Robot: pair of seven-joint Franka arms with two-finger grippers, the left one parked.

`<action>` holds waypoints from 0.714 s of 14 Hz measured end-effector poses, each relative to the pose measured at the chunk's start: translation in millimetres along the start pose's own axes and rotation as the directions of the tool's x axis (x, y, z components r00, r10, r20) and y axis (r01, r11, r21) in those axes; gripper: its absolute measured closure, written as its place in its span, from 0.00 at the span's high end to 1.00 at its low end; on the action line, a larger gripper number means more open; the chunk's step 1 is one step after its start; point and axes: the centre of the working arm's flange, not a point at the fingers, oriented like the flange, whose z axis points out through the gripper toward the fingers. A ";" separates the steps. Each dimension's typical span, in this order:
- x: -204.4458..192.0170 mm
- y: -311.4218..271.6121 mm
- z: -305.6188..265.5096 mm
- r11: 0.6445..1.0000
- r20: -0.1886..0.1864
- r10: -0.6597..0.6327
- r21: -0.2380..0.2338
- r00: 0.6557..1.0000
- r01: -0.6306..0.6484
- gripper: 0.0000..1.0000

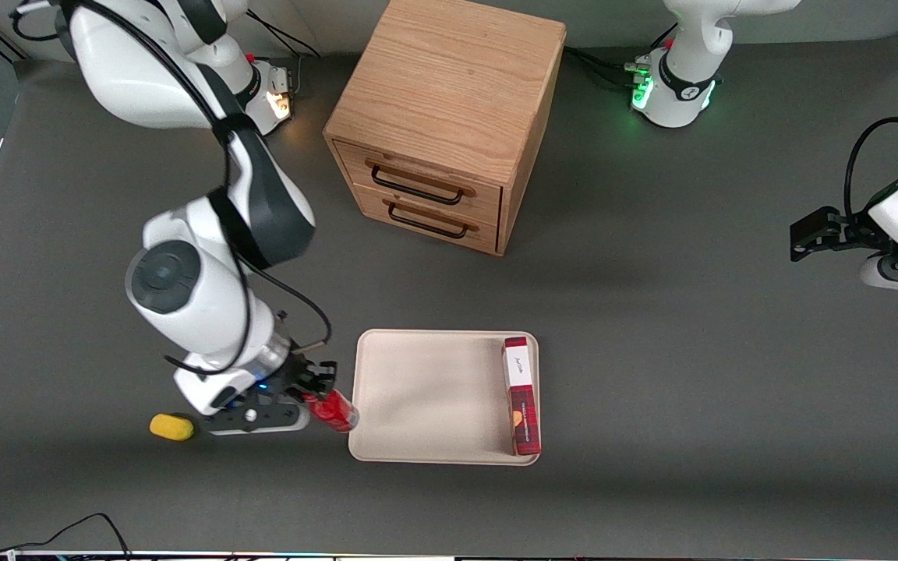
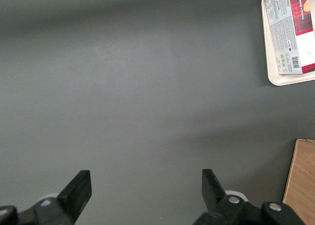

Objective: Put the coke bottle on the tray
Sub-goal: 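Stand the bottle upright on the tray beside the box and open the right gripper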

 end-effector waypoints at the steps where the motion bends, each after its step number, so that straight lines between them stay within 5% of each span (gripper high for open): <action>1: -1.6 -6.2 17.5 1.000 -0.001 -0.008 0.003 1.000 0.008 0.32; 10: -8.4 -15.2 85.6 1.000 0.011 -0.021 0.004 1.000 0.021 0.32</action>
